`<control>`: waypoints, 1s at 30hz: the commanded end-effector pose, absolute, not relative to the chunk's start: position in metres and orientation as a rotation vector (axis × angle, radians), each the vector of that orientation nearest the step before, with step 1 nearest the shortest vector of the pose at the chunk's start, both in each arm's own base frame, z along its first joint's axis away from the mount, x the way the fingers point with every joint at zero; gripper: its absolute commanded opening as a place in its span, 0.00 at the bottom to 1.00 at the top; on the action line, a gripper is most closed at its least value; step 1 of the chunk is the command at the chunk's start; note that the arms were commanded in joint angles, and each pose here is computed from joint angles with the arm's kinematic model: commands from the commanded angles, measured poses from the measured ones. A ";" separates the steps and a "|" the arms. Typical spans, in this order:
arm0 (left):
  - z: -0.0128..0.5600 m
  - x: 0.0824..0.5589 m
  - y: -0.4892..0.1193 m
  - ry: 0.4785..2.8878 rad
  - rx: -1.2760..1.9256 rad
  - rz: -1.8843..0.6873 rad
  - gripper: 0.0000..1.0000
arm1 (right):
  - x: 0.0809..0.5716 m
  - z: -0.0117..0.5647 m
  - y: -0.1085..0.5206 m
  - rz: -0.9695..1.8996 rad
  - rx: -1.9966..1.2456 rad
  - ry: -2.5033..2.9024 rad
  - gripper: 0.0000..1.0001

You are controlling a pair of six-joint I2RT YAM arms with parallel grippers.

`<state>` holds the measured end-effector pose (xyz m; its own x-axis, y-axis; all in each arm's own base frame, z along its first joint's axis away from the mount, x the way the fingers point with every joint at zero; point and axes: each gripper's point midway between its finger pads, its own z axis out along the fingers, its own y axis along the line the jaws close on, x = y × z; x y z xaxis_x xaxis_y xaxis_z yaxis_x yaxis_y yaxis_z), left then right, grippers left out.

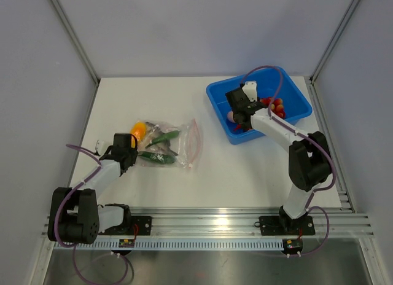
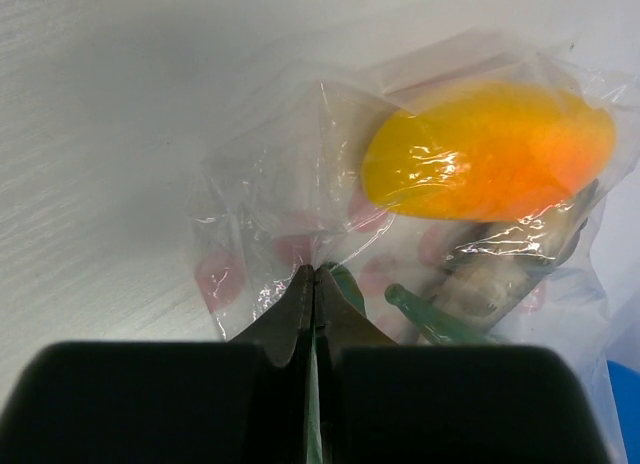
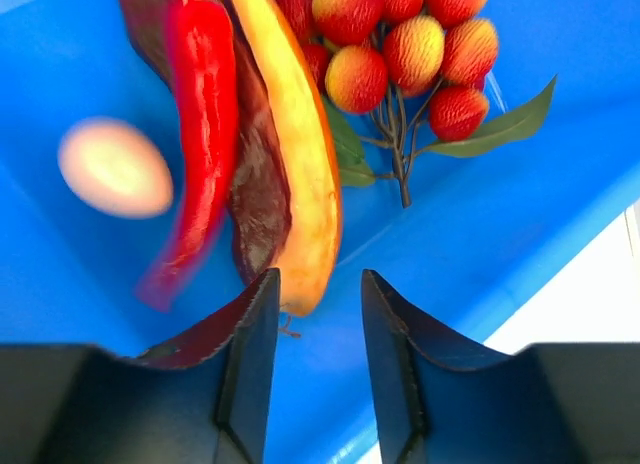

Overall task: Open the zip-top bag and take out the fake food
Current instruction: Place the fake vegetable in the bin, then pick up the fake vegetable from the zipper food storage bag.

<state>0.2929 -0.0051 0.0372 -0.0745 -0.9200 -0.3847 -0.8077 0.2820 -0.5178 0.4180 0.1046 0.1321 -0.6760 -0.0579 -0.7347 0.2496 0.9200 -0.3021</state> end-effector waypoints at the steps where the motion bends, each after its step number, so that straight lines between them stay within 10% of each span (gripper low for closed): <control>1: 0.040 0.300 -0.007 1.898 -1.514 -0.249 0.00 | 0.422 0.181 0.107 -0.348 0.229 2.134 0.47; 8: 0.044 0.302 -0.007 1.901 -1.495 -0.251 0.00 | 0.404 0.213 0.112 -0.155 0.223 2.021 0.76; 30: 0.059 0.305 -0.007 1.883 -1.418 -0.288 0.00 | 0.328 0.177 0.274 0.298 -0.502 2.184 0.62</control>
